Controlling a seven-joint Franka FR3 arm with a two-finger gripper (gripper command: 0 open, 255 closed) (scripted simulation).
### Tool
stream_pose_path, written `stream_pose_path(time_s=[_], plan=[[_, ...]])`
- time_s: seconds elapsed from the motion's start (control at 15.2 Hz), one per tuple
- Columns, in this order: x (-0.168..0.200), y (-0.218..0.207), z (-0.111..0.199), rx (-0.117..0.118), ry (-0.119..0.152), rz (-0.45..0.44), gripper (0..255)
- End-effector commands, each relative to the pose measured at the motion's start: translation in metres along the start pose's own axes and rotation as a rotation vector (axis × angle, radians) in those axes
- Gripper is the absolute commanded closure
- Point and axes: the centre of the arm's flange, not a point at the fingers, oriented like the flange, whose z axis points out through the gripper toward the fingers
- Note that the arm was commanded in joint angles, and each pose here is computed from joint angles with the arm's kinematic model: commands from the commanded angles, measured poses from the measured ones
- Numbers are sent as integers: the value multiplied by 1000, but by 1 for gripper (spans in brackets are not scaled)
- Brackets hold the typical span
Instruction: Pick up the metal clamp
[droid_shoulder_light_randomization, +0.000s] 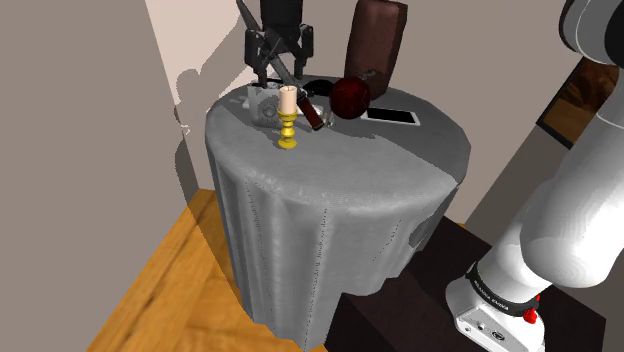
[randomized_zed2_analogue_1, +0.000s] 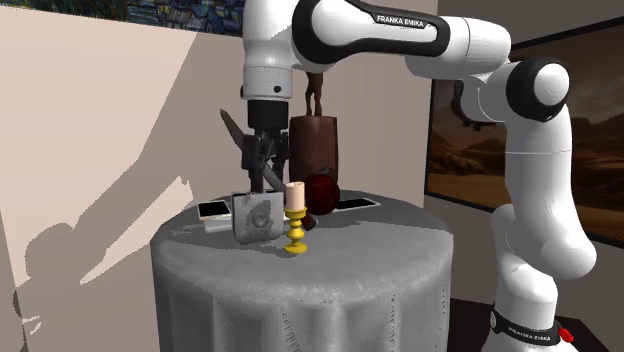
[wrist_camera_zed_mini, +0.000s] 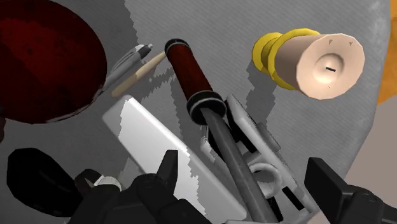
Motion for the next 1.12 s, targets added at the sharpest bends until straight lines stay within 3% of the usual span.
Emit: stream_pose_path(time_s=[0.0,0.46,0.53,1.06], plan=[[4,-4,8,-1,0,0,0],[3,-5,37,-1,0,0,0],[3,-5,38,-1,0,0,255],[2,-5,37,-1,0,0,255]])
